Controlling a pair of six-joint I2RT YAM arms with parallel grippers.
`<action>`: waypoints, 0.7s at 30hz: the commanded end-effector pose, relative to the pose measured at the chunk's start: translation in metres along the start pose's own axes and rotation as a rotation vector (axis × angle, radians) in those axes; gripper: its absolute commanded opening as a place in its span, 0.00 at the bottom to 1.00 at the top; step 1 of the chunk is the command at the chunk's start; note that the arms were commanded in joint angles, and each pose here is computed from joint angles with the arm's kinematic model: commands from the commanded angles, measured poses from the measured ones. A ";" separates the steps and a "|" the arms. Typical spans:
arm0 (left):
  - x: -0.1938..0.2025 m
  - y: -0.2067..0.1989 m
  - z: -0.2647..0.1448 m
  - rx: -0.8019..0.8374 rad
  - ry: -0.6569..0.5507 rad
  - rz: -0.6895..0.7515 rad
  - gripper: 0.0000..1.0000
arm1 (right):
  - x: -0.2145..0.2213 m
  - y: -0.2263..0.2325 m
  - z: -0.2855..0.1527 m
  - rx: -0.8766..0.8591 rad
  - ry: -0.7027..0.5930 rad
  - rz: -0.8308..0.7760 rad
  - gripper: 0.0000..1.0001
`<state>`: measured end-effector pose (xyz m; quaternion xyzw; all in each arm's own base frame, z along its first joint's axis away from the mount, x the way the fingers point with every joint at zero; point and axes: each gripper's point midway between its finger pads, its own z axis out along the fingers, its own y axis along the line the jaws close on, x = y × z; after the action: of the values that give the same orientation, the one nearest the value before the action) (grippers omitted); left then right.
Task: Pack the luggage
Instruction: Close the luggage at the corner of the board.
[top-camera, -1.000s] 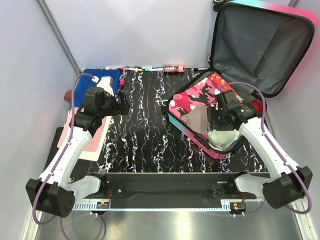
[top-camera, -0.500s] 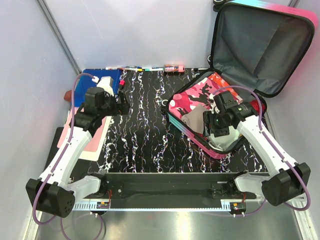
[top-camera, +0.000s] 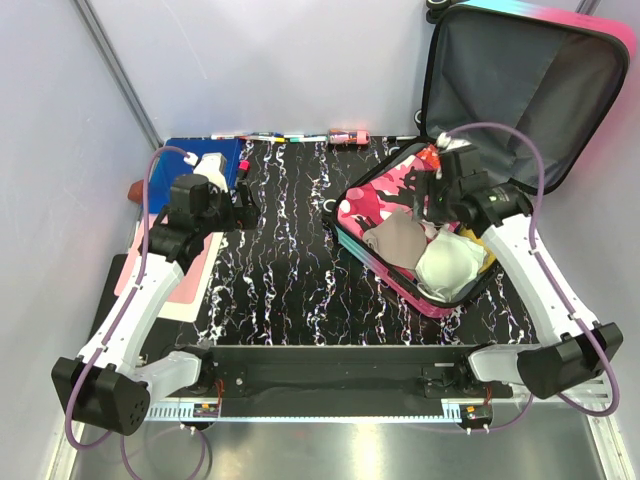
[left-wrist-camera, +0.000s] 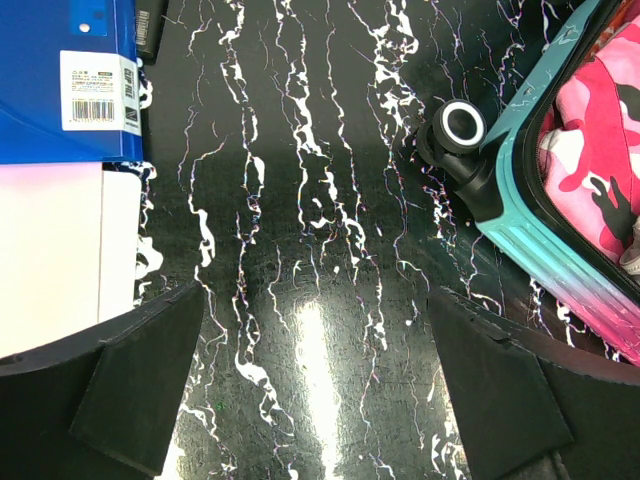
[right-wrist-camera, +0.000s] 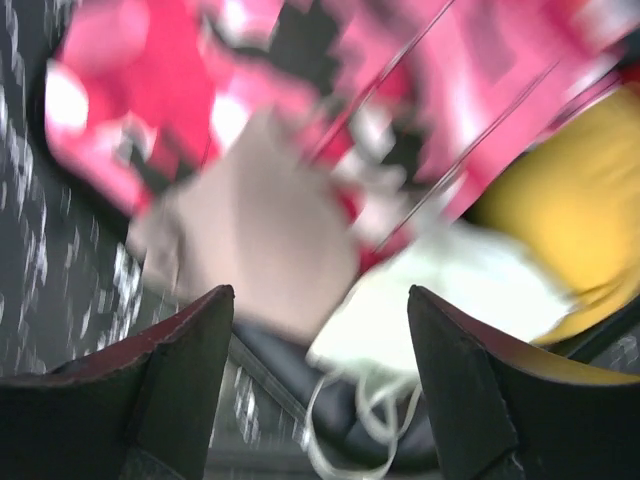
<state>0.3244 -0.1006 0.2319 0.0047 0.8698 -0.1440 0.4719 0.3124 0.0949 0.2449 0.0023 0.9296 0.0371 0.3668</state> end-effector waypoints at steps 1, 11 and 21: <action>-0.010 -0.008 -0.004 0.040 -0.046 0.004 0.99 | -0.085 -0.054 -0.022 0.205 -0.334 0.084 0.78; -0.008 -0.008 -0.003 0.040 -0.041 0.005 0.99 | -0.177 -0.182 -0.083 0.498 -0.789 0.348 0.79; -0.007 -0.008 -0.001 0.036 -0.037 0.005 0.99 | -0.230 -0.260 -0.119 0.613 -1.115 0.363 0.80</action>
<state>0.3242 -0.1017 0.2319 0.0063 0.8697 -0.1467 0.4712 0.3977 -0.1604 0.4157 0.2952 0.6461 -0.1697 0.6831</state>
